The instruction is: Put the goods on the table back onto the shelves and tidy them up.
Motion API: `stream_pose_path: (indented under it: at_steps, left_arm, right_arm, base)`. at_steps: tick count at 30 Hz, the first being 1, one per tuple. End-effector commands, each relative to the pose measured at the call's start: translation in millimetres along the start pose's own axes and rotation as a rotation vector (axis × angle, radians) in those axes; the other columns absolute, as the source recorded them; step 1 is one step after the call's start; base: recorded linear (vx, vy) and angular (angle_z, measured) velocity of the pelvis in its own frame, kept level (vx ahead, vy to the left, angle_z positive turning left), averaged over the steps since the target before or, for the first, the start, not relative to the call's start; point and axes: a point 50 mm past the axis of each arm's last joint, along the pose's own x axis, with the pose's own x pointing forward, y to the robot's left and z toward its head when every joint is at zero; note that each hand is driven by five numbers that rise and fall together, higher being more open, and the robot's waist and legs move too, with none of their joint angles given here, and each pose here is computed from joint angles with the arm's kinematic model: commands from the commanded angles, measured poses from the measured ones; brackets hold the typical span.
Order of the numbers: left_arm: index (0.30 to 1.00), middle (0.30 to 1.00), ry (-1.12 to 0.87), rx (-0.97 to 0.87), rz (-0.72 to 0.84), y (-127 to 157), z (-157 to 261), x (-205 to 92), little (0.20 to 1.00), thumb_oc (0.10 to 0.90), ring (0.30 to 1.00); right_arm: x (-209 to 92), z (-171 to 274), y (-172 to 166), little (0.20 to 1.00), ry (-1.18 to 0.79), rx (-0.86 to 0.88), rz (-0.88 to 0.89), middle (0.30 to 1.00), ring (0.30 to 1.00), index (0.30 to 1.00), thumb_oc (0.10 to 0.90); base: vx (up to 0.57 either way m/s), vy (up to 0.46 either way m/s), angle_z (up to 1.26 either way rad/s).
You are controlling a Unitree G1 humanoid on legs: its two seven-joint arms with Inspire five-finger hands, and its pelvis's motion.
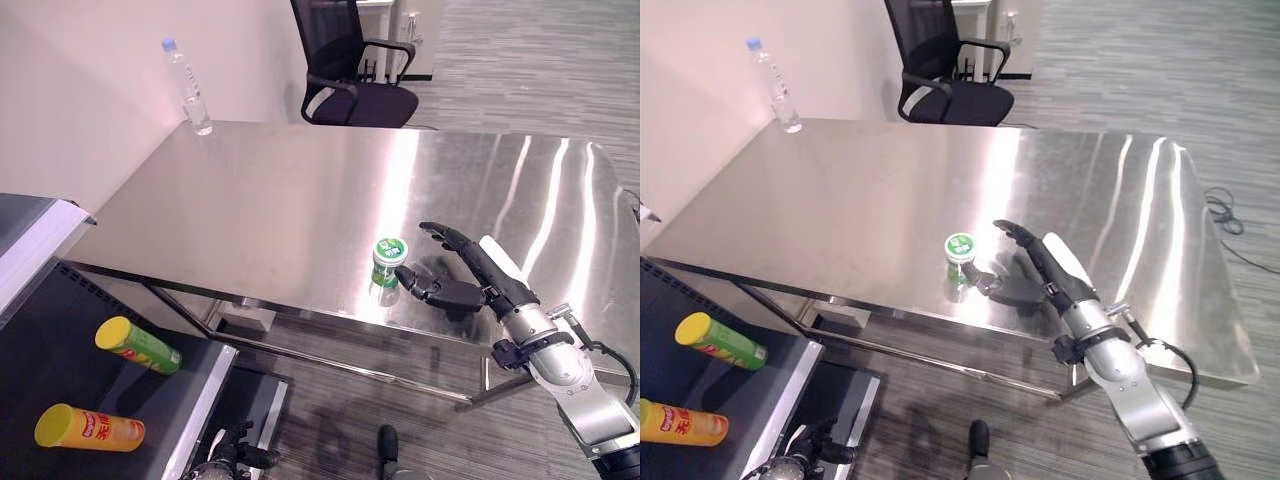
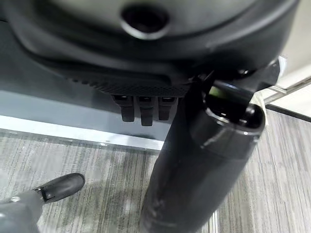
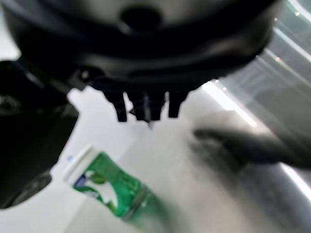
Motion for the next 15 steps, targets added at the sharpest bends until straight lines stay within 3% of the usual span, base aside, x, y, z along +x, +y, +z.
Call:
stream_pose_path:
  at_steps: [1,15]
  left_arm:
    - [0.9,0.9,-0.058,0.068,0.096,31.5,10.7,2.4,0.9,0.8,0.9]
    - [0.9,0.9,-0.053,0.035,0.113,34.1,6.8,1.1,0.9,0.8,0.9]
  right_arm:
    - [7.7,20.7,-29.9,0.9,-0.134,-0.021,-0.201,0.9,0.9,0.9,0.8]
    - [15.4,21.4,-24.8,0.9,-0.136,-0.067,-0.148,0.9,0.9,0.9,0.8]
  base:
    - [0.0,0.0,0.0]
    - [0.01,0.005,0.11]
